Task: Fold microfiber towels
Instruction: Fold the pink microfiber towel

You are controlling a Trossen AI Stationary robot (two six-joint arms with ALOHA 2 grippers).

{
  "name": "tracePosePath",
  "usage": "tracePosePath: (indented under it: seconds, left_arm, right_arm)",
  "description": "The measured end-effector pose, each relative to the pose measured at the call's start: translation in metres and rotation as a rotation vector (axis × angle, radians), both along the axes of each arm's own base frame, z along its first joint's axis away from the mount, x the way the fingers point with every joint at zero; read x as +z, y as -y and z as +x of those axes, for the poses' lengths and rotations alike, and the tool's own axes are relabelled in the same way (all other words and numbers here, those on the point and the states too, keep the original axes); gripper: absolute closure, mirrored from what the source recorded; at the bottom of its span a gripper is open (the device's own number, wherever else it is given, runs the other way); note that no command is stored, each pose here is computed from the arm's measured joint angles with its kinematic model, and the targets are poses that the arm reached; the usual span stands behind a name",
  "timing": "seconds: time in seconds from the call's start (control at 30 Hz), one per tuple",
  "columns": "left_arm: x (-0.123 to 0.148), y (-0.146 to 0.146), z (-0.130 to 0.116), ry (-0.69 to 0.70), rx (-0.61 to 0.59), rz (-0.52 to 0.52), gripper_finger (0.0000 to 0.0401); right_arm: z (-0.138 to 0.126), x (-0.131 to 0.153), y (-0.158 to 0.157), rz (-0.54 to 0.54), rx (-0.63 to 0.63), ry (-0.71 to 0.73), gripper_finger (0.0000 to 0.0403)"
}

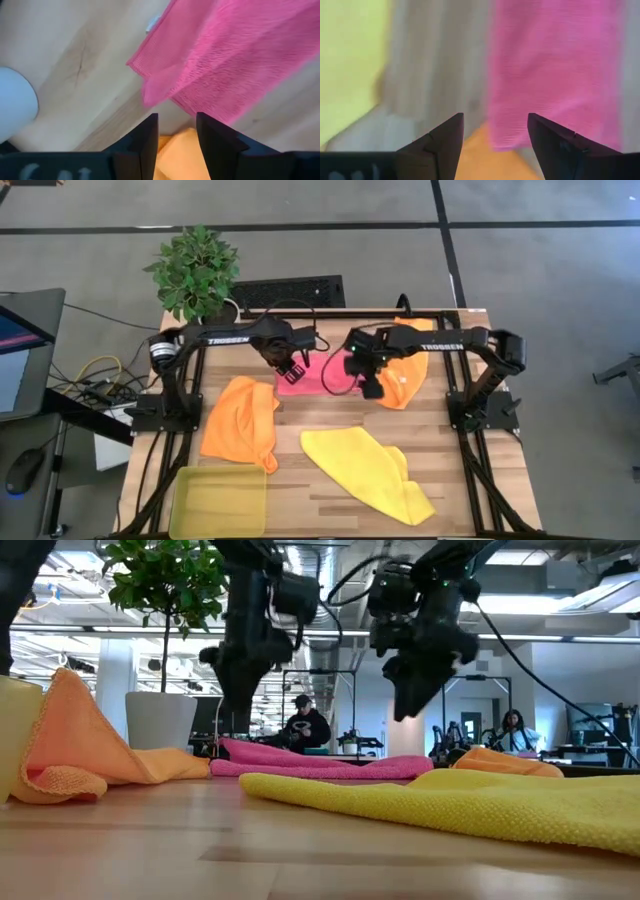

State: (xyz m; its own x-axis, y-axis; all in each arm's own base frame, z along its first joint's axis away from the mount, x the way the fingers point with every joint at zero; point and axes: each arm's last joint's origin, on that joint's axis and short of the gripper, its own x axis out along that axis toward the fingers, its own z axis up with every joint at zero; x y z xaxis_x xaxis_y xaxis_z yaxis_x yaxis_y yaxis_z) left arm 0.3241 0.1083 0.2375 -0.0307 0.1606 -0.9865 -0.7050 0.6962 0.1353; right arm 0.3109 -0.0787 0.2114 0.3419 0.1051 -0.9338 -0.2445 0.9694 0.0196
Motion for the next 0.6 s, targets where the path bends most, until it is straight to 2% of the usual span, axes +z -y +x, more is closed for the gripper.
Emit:
tracePosePath:
  seconds: [0.07, 0.17, 0.33, 0.6]
  left_arm:
    - [0.012, 0.004, -0.004, 0.036, -0.006, 0.011, 0.0275]
    - [0.029, 0.011, -0.011, 0.095, 0.011, 0.027, 0.0275]
    - [0.051, 0.022, -0.021, 0.173, 0.045, 0.044, 0.0275]
    - [0.067, 0.032, -0.029, 0.231, 0.046, 0.055, 0.0275]
  right_arm:
    - [-0.001, -0.003, -0.010, -0.015, 0.085, -0.023, 0.0159]
    - [0.001, -0.012, -0.020, -0.058, 0.148, 0.006, 0.0159]
    - [0.007, -0.021, -0.026, -0.167, 0.119, 0.067, 0.0159]
    - [0.000, -0.042, -0.031, -0.196, 0.117, 0.088, 0.0159]
